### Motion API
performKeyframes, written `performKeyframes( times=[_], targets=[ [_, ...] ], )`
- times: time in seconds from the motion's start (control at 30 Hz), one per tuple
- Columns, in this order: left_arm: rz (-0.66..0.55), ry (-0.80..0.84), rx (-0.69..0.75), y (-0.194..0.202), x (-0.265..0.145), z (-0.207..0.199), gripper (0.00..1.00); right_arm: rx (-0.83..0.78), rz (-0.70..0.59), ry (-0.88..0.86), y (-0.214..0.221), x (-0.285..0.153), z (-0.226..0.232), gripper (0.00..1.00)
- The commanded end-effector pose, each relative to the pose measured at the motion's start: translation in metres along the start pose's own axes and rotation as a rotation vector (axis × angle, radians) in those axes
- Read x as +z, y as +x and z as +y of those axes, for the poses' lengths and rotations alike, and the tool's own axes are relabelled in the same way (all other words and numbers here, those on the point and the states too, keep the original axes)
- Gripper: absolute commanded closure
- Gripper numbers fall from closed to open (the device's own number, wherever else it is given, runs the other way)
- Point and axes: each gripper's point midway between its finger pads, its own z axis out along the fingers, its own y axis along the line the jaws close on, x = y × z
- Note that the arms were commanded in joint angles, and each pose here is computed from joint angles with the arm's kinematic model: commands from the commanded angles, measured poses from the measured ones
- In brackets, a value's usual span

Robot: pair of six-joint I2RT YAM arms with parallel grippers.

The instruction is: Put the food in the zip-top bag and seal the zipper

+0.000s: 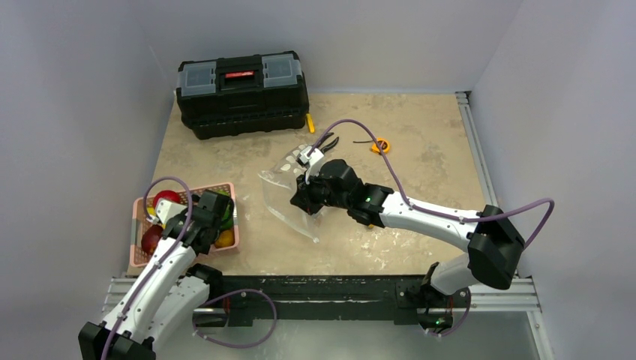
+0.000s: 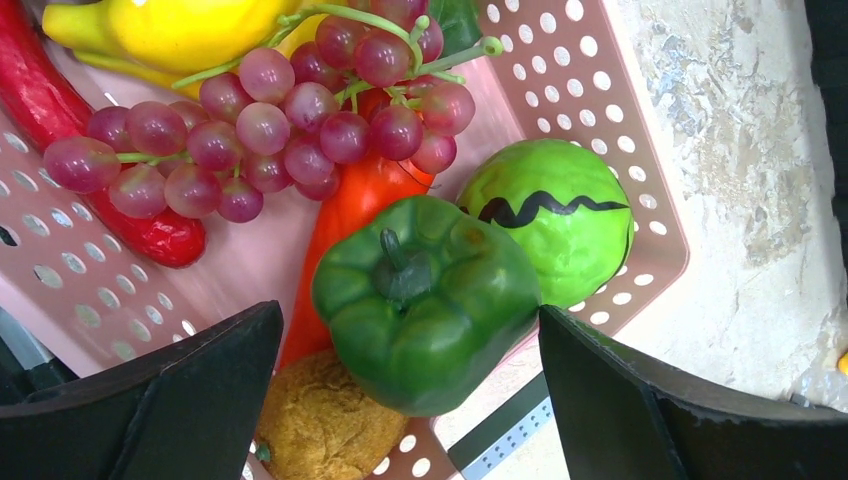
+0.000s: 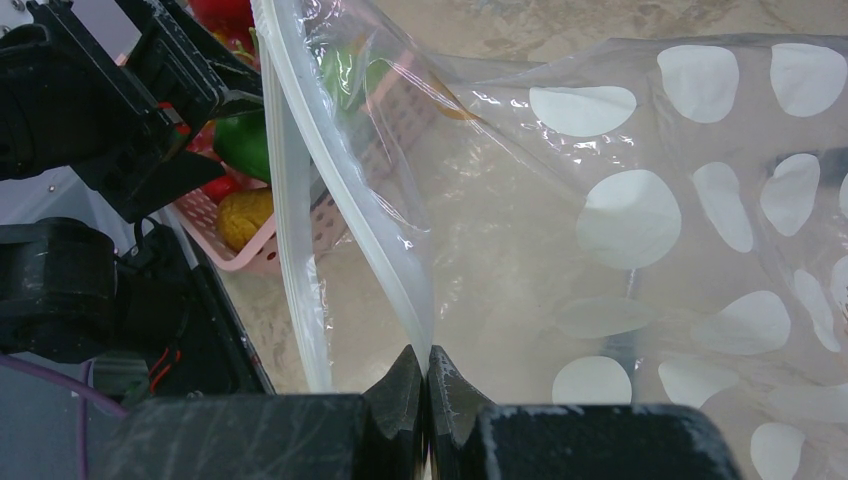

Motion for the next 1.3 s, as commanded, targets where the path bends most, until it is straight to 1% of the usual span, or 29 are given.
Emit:
performKeyframes(
  times=[0.0, 0.13, 0.23, 0.3, 0.47, 0.57, 0.67, 0.8, 0.87, 0.9, 1.03, 1.1, 1.2, 1.27],
  targets=[
    [-0.044, 0.038, -0.087, -0.012, -0.002, -0.020, 0.00, -0.011, -0.043, -0.025, -0.015, -0.006, 0.006, 1.00],
    [-0.048, 0.026, -0.113, -0.012, 0.000, -0.023, 0.00, -0.011, -0.043, -0.028, -0.015, -0.007, 0.007, 1.00],
    [-0.035, 0.037, -0.095, -0.008, 0.001, -0.033, 0.00, -0.012, -0.041, -0.030, -0.015, -0.007, 0.007, 1.00],
    [-0.021, 0.016, -0.088, -0.004, 0.003, -0.033, 0.00, -0.012, -0.041, -0.032, -0.015, -0.007, 0.008, 1.00],
    [0.000, -0.059, -0.078, 0.004, 0.006, -0.020, 0.07, -0.013, -0.045, -0.041, -0.017, -0.009, 0.010, 1.00],
    [-0.002, -0.051, -0.075, 0.005, 0.008, -0.017, 0.15, -0.016, -0.043, -0.053, -0.018, -0.009, 0.013, 1.00],
    [-0.013, -0.029, -0.066, 0.002, 0.008, -0.016, 0.28, -0.023, -0.038, -0.055, -0.018, -0.008, 0.013, 1.00],
    [-0.058, 0.021, -0.035, -0.013, 0.001, -0.019, 0.39, -0.024, -0.043, -0.052, -0.021, -0.009, 0.013, 1.00],
    [-0.076, 0.050, -0.024, -0.021, -0.006, -0.022, 0.48, -0.022, -0.045, -0.053, -0.021, -0.009, 0.013, 1.00],
    [-0.085, 0.068, -0.017, -0.026, -0.010, -0.024, 0.50, -0.020, -0.045, -0.054, -0.020, -0.009, 0.013, 1.00],
    [-0.119, 0.160, 0.015, -0.048, -0.031, -0.036, 0.51, -0.013, -0.047, -0.057, -0.020, -0.009, 0.013, 1.00],
    [-0.132, 0.205, 0.039, -0.059, -0.044, -0.041, 0.53, -0.012, -0.047, -0.057, -0.019, -0.009, 0.014, 1.00],
    [-0.138, 0.295, 0.118, -0.071, -0.064, -0.052, 0.60, -0.011, -0.049, -0.054, -0.020, -0.010, 0.013, 1.00],
    [-0.128, 0.363, 0.179, -0.074, -0.078, -0.060, 0.62, -0.011, -0.049, -0.050, -0.021, -0.010, 0.013, 1.00]
  ],
)
